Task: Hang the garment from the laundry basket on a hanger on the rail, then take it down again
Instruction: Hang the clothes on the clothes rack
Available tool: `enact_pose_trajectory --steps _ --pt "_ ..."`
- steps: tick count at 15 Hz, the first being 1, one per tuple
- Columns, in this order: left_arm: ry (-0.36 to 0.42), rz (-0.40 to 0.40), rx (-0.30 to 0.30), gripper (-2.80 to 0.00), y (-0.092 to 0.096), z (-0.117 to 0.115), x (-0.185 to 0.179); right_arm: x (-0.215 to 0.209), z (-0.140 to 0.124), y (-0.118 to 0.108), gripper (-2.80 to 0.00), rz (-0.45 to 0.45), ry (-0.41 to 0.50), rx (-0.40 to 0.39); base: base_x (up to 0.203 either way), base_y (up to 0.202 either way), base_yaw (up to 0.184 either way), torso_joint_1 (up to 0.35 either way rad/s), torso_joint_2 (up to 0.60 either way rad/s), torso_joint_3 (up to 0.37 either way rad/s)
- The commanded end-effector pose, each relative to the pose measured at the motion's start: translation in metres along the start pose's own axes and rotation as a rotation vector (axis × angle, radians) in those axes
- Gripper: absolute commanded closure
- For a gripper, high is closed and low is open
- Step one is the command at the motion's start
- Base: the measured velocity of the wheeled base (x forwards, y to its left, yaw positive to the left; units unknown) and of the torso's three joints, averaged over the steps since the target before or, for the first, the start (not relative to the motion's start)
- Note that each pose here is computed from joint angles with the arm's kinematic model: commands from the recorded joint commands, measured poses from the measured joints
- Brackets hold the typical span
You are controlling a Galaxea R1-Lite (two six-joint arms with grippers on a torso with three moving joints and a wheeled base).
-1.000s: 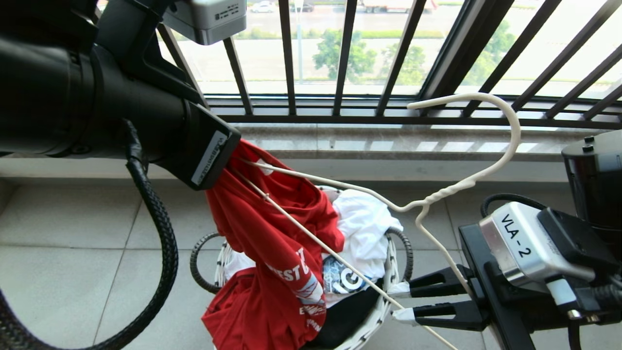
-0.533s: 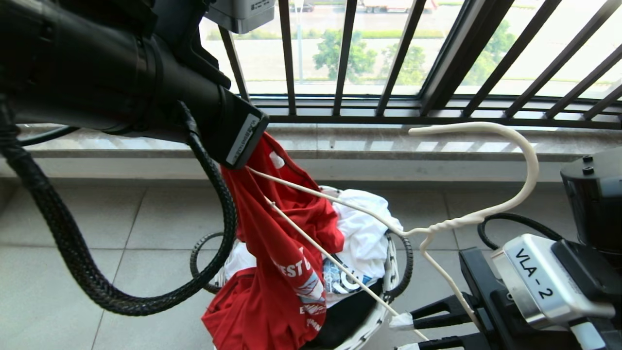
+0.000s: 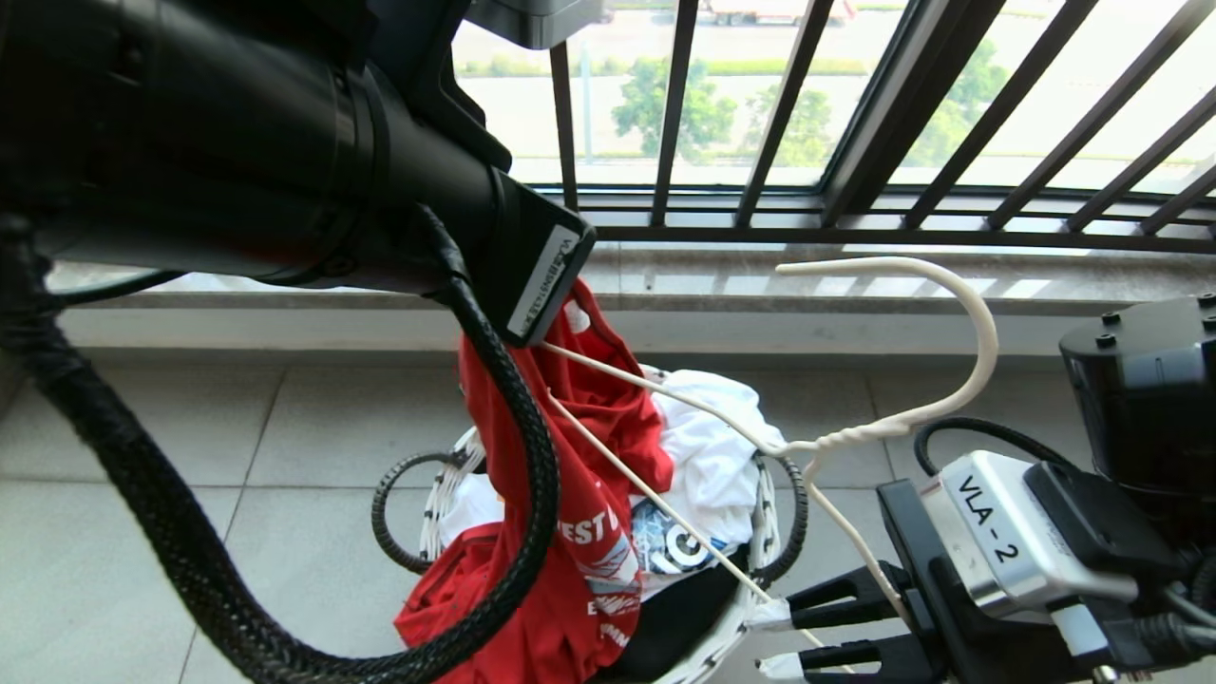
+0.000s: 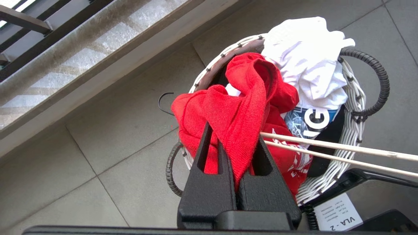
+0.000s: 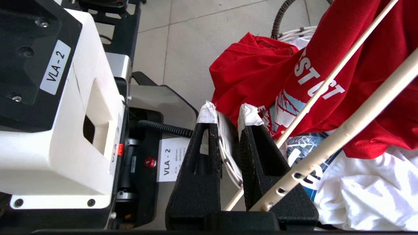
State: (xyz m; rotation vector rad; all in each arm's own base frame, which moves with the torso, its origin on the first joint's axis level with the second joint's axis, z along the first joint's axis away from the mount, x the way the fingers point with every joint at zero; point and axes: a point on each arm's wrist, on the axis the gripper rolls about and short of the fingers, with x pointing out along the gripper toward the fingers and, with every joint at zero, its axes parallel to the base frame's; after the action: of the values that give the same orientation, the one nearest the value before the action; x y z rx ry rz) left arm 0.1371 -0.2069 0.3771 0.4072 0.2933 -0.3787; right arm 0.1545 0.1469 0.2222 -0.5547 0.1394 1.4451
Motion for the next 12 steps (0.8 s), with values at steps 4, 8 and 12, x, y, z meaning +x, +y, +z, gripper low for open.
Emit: enact_pose_trajectory --steps 4,8,12 --pt "-0.057 -0.089 -0.182 0.0 -0.011 0.003 -0.03 -0.007 -0.005 -0.013 0.0 -0.071 -0.003 0.006 0.0 0.0 0.0 0.0 0.0 0.0" --pt "-0.032 -0.176 -0.34 0.0 -0.011 -0.008 -0.041 -0.006 -0.005 -0.011 0.0 -0.06 -0.006 0.004 0.0 0.0 0.0 0.0 0.0 0.0" --pt "-0.004 -0.318 -0.336 0.0 -0.022 -0.006 -0.034 -0.003 -0.001 -0.015 0.0 -0.066 -0.033 0.055 0.0 0.0 0.0 0.0 0.0 0.0"
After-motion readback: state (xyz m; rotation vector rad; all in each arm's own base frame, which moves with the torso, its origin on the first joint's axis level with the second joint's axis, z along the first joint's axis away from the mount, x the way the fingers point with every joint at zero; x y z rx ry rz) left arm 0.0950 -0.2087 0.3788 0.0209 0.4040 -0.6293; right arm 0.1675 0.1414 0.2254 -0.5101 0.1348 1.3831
